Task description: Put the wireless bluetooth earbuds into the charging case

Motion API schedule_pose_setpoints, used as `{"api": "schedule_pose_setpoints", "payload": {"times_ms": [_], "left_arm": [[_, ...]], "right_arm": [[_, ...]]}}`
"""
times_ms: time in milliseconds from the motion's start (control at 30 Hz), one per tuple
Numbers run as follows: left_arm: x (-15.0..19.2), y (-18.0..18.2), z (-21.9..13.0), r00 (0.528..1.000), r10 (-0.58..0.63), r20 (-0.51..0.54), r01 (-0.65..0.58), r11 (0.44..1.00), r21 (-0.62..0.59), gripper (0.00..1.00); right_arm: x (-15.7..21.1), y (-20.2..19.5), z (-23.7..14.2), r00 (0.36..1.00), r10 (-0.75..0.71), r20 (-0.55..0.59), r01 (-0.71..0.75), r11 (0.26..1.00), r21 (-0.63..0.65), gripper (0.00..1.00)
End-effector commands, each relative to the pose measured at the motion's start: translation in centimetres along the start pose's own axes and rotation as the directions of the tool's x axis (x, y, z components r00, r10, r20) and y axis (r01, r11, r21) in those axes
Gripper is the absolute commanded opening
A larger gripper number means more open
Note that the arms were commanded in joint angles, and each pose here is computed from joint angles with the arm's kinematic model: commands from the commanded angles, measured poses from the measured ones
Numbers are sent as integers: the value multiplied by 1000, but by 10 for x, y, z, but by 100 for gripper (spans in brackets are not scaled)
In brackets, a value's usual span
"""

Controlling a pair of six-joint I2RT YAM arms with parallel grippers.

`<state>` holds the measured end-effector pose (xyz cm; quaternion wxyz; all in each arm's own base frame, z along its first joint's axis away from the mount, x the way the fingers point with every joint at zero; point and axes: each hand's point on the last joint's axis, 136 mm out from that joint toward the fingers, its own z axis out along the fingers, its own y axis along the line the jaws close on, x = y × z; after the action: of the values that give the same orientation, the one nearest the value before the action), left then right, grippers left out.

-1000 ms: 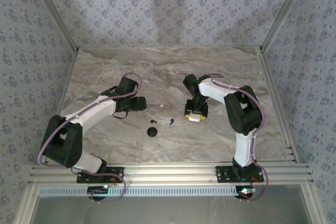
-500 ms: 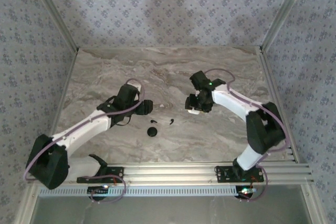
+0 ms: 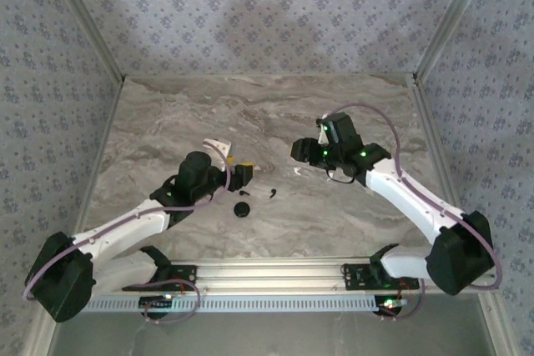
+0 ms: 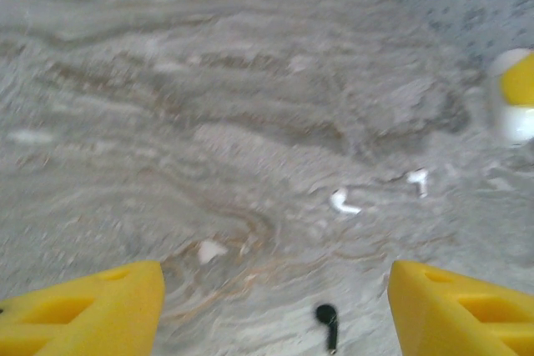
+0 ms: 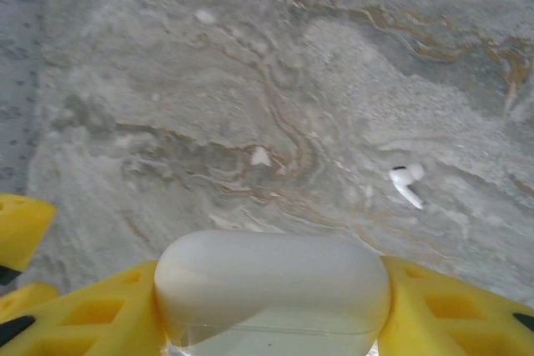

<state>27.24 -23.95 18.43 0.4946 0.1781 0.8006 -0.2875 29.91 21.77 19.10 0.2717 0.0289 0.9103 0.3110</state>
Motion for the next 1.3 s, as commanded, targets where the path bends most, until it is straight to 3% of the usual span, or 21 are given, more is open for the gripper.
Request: {"api": "schedule_pose_setpoints", "payload": {"times_ms": [0,200,433,700,1267], "left_arm": [[-32,-27,-8,984,81,158,-100,988,117,71],[-33,-56,-14,955,175,241,-231,946,226,70],[-42,-85,-11,925,255,282,-331,906,265,71],[-50,-87,3,926,245,286,-314,921,229,71],[-54,-98,15,938,192,287,-274,921,278,67]], "right_arm": [[-9,24,-11,998,26,55,-20,994,-111,54],[-18,42,-25,987,84,137,-55,977,-207,54],[-14,70,-35,988,88,127,-43,946,-321,54],[4,91,-37,995,45,84,-9,922,-387,54],[28,99,-26,1000,10,2,-8,910,-414,54]]}}
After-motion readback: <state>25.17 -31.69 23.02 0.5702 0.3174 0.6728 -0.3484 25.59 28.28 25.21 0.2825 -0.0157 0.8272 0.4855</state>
